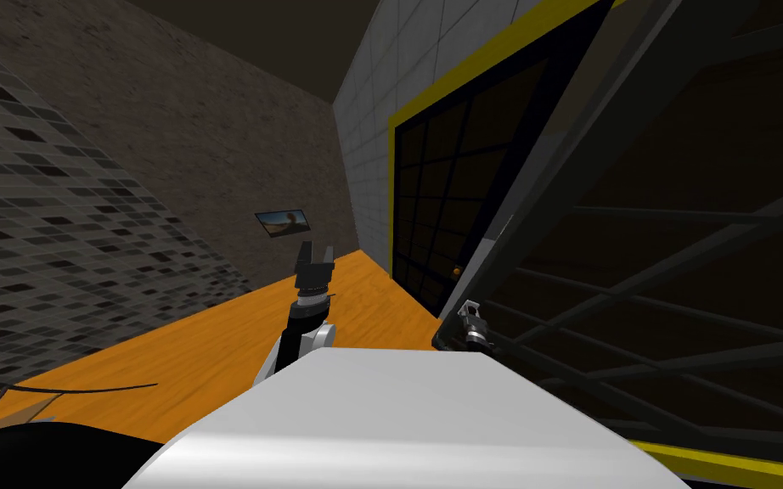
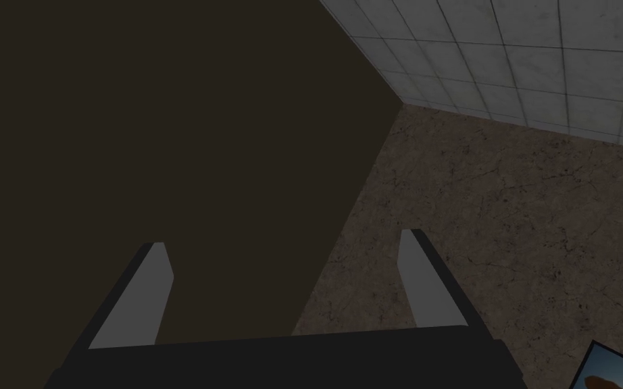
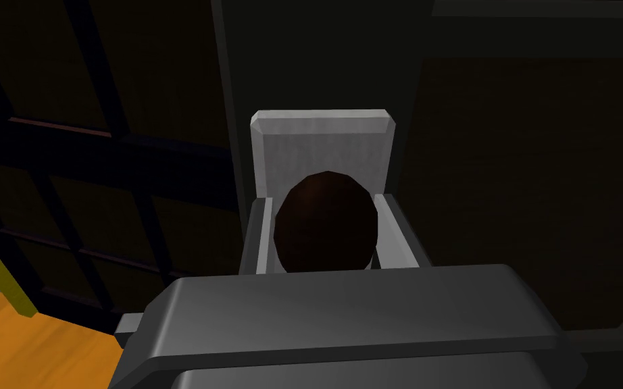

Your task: Pull the door open

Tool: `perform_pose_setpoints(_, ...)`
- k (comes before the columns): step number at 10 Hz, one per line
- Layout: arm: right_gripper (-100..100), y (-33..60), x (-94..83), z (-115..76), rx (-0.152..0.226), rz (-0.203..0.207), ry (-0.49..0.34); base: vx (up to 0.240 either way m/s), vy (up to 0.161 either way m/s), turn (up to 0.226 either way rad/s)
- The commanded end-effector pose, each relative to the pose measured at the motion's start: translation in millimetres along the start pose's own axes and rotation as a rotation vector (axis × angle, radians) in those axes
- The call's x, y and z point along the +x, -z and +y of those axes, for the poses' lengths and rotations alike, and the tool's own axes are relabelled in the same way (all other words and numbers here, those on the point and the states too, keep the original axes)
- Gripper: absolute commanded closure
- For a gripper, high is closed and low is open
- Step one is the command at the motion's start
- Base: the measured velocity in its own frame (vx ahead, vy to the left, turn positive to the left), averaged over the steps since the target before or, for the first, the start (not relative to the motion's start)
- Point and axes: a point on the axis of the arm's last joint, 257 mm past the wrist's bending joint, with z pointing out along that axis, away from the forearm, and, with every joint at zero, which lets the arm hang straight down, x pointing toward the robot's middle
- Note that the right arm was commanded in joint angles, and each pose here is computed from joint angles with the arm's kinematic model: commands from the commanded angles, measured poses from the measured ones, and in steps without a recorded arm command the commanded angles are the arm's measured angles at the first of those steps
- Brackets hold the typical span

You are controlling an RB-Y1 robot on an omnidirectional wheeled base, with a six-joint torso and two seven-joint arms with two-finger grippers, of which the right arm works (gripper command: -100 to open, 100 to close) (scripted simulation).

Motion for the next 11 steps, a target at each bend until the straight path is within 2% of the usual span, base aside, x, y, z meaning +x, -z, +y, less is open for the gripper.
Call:
perform_pose_setpoints(1,100,0.9,-1.4,-3.2,0.005,-0.003,0.0,-0.024,0.002,0.02)
perform_pose_setpoints(4,100,0.9,-1.4,-3.2,0.005,-0.003,0.0,-0.009,0.002,0.004)
perform_pose_setpoints(5,100,2.3,-2.2,-8.8,0.032,-0.007,0.0,-0.158,-0.034,0.07)
perform_pose_setpoints(9,100,4.1,-0.4,-24.7,0.096,-0.004,-0.006,-0.234,-0.008,0.08)
perform_pose_setpoints(11,100,6.4,0.4,-36.6,0.143,-0.004,-0.01,-0.281,-0.03,0.101)
